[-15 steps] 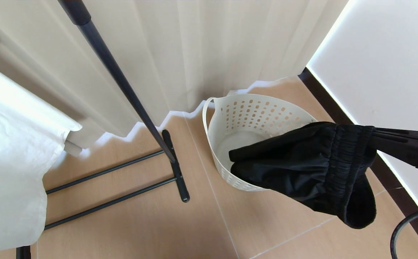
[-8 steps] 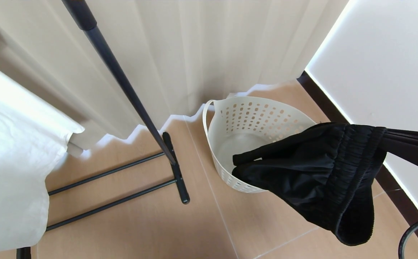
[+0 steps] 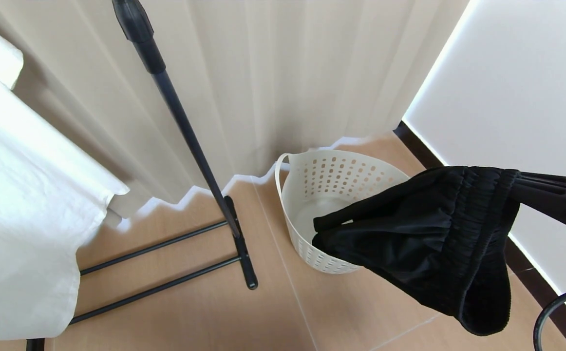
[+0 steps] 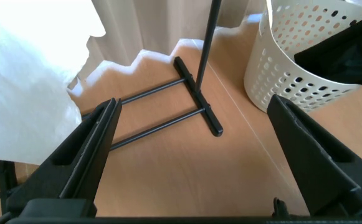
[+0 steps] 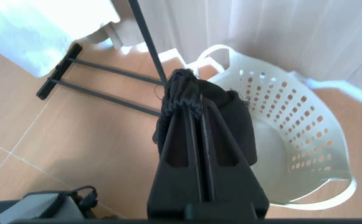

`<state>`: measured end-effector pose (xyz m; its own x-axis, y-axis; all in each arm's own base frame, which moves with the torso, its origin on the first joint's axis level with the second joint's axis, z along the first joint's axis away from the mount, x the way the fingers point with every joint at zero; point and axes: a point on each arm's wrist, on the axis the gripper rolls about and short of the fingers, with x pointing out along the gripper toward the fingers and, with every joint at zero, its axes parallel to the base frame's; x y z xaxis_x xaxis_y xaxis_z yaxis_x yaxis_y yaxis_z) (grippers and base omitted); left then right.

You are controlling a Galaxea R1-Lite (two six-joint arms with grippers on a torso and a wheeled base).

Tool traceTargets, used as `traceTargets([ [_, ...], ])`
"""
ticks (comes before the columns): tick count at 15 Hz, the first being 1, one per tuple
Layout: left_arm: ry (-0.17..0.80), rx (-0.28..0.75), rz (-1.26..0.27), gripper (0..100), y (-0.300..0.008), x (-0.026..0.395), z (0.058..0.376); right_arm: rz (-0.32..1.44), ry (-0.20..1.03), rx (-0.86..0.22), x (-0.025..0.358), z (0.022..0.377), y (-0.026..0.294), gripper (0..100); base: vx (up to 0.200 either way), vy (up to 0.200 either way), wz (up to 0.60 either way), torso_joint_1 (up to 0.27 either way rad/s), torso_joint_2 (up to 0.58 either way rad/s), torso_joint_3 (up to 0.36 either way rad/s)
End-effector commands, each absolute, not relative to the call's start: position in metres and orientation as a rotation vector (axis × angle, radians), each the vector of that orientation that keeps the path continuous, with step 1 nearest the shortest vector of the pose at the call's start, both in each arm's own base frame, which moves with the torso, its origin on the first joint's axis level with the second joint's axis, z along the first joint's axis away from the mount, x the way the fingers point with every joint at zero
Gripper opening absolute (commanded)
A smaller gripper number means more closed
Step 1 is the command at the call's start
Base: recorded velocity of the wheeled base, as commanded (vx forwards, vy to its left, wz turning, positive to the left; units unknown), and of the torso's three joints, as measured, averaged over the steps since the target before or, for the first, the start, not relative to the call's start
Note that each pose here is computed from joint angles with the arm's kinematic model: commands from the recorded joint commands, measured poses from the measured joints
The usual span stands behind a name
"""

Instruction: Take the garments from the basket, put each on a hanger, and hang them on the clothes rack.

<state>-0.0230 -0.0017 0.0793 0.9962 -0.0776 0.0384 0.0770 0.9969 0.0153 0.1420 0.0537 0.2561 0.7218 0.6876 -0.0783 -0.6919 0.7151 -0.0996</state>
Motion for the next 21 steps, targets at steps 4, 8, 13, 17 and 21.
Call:
traceTargets([
  [4, -0.039, 0.014, -0.078, 100, -0.0017, -0.0229, 0.0794, 0.766, 0.052, -0.124, 0.1487, 0.2507, 0.0559, 0, 0.0, 0.0, 0.0, -0.001, -0.12, 0.07],
  [8, -0.039, 0.014, -0.078, 100, -0.0017, -0.0229, 0.0794, 0.766, 0.053, -0.125, 0.1487, 0.2503, 0.0559, 0, 0.0, 0.0, 0.0, 0.018, -0.4, -0.173],
  [13, -0.039, 0.014, -0.078, 100, -0.0017, -0.0229, 0.0794, 0.766, 0.053, -0.125, 0.1487, 0.2503, 0.0559, 0, 0.0, 0.0, 0.0, 0.088, -0.46, -0.171],
  [17, -0.039, 0.014, -0.078, 100, -0.0017, -0.0229, 0.0794, 0.766, 0.054, -0.125, 0.1486, 0.2498, 0.0559, 0, 0.0, 0.0, 0.0, 0.13, -0.49, -0.148],
  [21, -0.039, 0.014, -0.078, 100, -0.0017, -0.0229, 0.0794, 0.767, 0.057, -0.125, 0.149, 0.2492, 0.056, 0, 0.0, 0.0, 0.0, 0.165, -0.5, -0.14],
])
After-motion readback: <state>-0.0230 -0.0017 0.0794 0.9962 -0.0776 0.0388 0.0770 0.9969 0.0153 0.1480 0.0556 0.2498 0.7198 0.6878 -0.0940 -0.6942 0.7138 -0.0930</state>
